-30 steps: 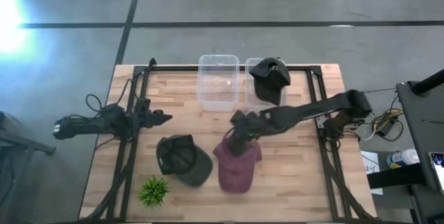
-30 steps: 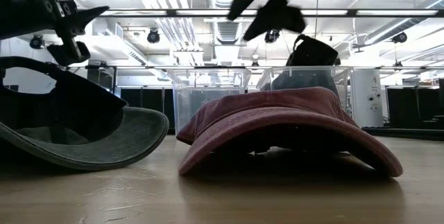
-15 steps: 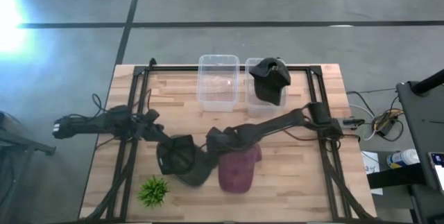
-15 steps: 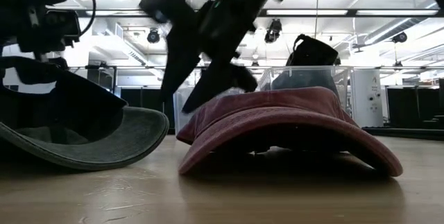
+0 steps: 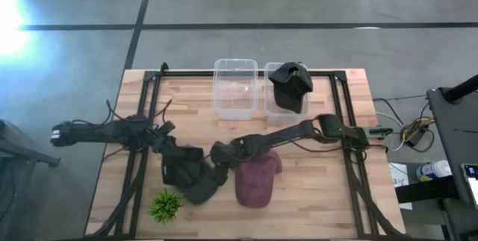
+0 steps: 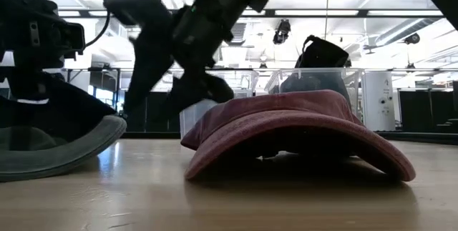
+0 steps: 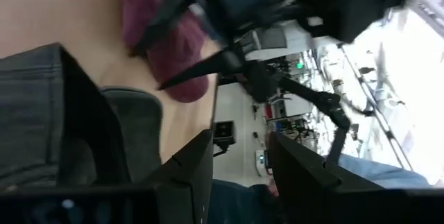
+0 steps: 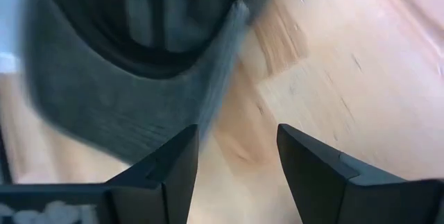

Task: Pick & Place hat
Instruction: Put the black cap into the right transparent bin

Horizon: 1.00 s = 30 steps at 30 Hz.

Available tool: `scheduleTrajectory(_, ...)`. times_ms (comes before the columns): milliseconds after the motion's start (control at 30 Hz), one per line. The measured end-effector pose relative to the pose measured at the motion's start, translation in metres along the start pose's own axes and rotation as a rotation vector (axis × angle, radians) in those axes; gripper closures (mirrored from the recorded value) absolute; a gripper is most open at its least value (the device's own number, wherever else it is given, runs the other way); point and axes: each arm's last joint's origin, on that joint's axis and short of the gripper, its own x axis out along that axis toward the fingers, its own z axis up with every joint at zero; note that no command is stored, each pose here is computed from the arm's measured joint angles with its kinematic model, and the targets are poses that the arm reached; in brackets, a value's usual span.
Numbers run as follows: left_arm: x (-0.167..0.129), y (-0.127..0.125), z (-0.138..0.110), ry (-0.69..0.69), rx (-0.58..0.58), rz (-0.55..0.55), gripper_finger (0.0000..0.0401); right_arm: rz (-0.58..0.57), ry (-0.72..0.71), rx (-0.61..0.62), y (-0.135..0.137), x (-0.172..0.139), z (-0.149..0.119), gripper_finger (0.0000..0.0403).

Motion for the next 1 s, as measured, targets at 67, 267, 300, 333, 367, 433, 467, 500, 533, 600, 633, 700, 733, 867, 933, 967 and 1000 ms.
scheduleTrajectory(67,0.001,0.001,0.0,0.002,0.005,0.014,0.0266,0.019,-0.019,0.004,0.001,-0.008,0.006,0.0211)
scheduleTrajectory(267,0.003,0.004,0.0,0.01,0.008,0.046,0.0266,0.125,0.072,0.101,-0.004,-0.001,0.012,0.0211)
scheduleTrajectory(300,0.004,0.004,0.0,0.012,0.006,0.051,0.0266,0.145,0.09,0.116,-0.005,0.005,0.01,0.0211)
scheduleTrajectory(333,0.004,0.005,0.0,0.013,0.005,0.054,0.0266,0.156,0.108,0.122,-0.007,0.011,0.007,0.0211)
scheduleTrajectory(367,0.004,0.005,0.0,0.014,0.003,0.058,0.0266,0.165,0.117,0.13,-0.007,0.017,0.005,0.0211)
scheduleTrajectory(433,0.004,0.006,0.0,0.016,0.0,0.063,0.0266,0.186,0.116,0.144,-0.006,0.022,0.004,0.0211)
scheduleTrajectory(467,0.005,0.006,0.001,0.016,-0.001,0.068,0.0266,0.192,0.119,0.153,-0.006,0.024,0.004,0.0211)
scheduleTrajectory(500,0.005,0.006,0.001,0.016,-0.003,0.071,0.0266,0.199,0.113,0.16,-0.006,0.024,0.005,0.0211)
scheduleTrajectory(533,0.005,0.006,0.001,0.015,-0.003,0.071,0.0266,0.197,0.114,0.165,-0.007,0.027,0.004,0.0211)
scheduleTrajectory(600,0.006,0.007,0.001,0.014,-0.006,0.079,0.0266,0.202,0.114,0.166,-0.008,0.032,0.003,0.0211)
scheduleTrajectory(633,0.006,0.007,0.001,0.012,-0.005,0.079,0.0266,0.197,0.119,0.166,-0.009,0.035,0.002,0.0211)
scheduleTrajectory(700,0.006,0.007,0.001,0.008,-0.007,0.086,0.0266,0.214,0.111,0.157,-0.008,0.037,0.003,0.0211)
scheduleTrajectory(733,0.006,0.007,0.001,0.007,-0.007,0.086,0.0266,0.224,0.104,0.15,-0.007,0.037,0.004,0.0213)
scheduleTrajectory(867,0.006,0.008,0.001,0.004,-0.006,0.095,0.0266,0.231,0.083,0.143,-0.008,0.038,0.004,0.0251)
scheduleTrajectory(933,0.006,0.007,0.002,0.003,-0.001,0.098,0.0266,0.211,0.082,0.139,-0.01,0.04,0.003,0.0289)
scheduleTrajectory(967,0.006,0.007,0.002,0.003,0.002,0.099,0.0266,0.208,0.078,0.135,-0.01,0.04,0.003,0.0312)
scheduleTrajectory(1000,0.006,0.007,0.002,0.004,0.005,0.099,0.0266,0.209,0.074,0.13,-0.009,0.039,0.004,0.0335)
